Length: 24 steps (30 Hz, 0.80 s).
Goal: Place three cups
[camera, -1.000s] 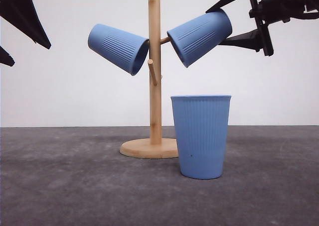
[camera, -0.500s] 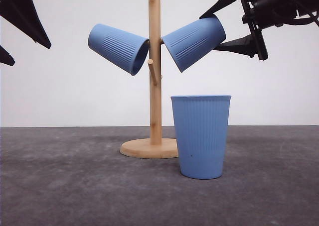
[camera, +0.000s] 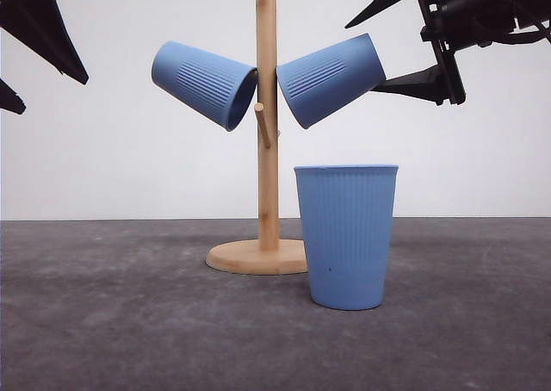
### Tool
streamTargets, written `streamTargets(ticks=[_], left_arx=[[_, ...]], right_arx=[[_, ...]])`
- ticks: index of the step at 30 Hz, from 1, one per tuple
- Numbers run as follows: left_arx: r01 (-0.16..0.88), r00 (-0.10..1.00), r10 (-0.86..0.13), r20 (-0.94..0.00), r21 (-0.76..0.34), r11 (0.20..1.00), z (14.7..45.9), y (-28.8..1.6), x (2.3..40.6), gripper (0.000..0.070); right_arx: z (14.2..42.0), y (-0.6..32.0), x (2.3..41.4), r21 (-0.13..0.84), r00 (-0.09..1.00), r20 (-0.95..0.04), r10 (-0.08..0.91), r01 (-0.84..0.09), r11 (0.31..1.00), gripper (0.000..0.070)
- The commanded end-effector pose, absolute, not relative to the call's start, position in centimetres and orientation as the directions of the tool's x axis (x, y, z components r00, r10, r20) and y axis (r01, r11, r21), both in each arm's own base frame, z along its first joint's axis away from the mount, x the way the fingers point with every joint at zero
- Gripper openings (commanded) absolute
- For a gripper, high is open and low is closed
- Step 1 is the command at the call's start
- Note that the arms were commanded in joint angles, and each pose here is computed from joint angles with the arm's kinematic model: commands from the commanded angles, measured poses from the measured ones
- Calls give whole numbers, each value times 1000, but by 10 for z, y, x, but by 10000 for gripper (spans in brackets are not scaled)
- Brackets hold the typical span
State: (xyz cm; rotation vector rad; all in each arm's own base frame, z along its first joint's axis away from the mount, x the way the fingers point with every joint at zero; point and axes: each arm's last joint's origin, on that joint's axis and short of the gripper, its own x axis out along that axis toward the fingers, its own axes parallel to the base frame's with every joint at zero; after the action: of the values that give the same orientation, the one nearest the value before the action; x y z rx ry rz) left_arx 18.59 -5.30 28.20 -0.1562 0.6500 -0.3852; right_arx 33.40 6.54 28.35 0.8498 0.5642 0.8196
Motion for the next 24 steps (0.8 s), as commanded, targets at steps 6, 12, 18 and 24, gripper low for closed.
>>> streamTargets(ticks=[6,12,18,24], left_arx=[[307,736,-399,-547,-257,916,286,-54,188,470],[307,736,-399,-547,-257,916,286,-54,188,470],[306,736,-399,-547,-257,916,286,-54,188,470],[306,736,-399,-547,-257,916,286,-54,188,470]], right_arx=[[306,52,322,764,600,-112,792,-458,455,551],[317,47,293,712,587,-218,780,-451,539,550],[310,58,263,676,528,-411,743,-370,637,550],[290,84,244,554,440,-643,627,-298,777,550]])
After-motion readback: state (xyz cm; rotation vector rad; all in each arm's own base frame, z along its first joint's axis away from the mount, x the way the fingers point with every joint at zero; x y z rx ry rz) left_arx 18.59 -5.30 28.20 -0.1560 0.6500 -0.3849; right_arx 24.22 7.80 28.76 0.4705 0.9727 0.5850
